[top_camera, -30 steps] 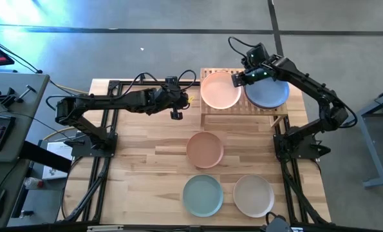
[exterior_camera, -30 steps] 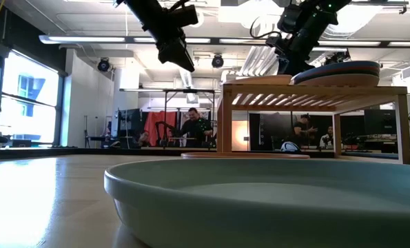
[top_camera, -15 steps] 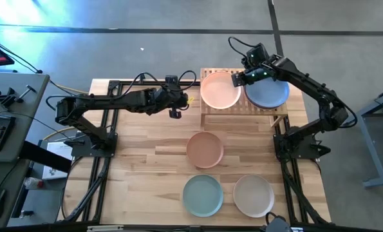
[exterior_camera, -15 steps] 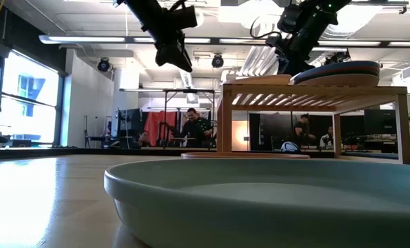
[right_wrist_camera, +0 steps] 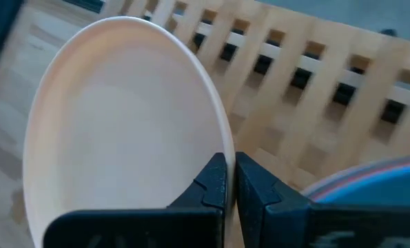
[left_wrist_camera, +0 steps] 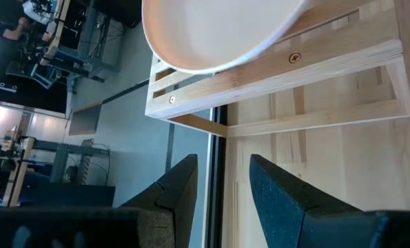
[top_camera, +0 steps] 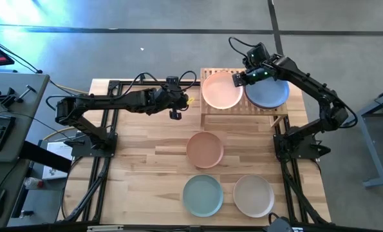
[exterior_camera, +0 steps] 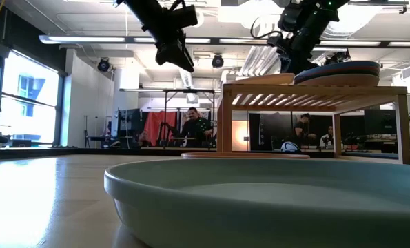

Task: Place and stack plates onto a shelf
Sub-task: Put the light orange plate on the shelf

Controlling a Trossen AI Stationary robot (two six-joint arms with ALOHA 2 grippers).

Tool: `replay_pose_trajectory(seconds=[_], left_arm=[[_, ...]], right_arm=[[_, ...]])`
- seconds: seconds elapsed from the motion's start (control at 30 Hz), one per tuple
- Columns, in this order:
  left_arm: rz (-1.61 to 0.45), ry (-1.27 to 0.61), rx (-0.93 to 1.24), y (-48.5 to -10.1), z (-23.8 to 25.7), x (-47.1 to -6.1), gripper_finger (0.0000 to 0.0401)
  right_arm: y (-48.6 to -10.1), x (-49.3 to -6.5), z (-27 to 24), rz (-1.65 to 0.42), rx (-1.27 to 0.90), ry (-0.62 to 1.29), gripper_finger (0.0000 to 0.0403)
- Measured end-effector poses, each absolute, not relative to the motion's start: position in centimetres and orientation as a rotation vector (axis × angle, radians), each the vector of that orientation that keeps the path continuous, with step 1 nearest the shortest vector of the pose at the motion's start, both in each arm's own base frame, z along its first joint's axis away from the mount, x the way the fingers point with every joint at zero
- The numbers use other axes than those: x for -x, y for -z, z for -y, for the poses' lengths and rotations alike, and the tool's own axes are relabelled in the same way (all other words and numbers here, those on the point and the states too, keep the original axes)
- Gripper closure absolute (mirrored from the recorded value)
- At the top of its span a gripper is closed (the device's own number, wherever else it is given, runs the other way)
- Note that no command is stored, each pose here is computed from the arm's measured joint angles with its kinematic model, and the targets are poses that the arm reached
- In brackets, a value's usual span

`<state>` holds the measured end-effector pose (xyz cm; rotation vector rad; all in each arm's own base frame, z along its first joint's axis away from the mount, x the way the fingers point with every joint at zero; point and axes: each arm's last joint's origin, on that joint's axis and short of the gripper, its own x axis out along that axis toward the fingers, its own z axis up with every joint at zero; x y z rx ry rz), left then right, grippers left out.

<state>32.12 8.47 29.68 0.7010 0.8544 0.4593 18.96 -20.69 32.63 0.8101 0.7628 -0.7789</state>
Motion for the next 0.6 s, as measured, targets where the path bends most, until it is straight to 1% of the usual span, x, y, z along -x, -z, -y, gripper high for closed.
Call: replay_pose_trajectory(seconds=[0.2,0.33,0.6], left_arm=[[-0.854,-0.459,-0.701,-29.69,-8.47,-32.13,0.0279],[-0.854,-0.459,-0.701,-29.69,-8.47,-32.13,0.0279],[-0.854,-0.459,-0.701,-29.69,-8.47,-32.13,0.0279]], right_arm=[[-33.68,-18.90,20.69,-0.757,-0.770,0.785,0.0402],[-33.63,-18.77,20.73,-0.770,-0.752,0.827,0.0402],[-32.94,-19.20,21.25,-0.792,-0.758,0.835,0.0402]])
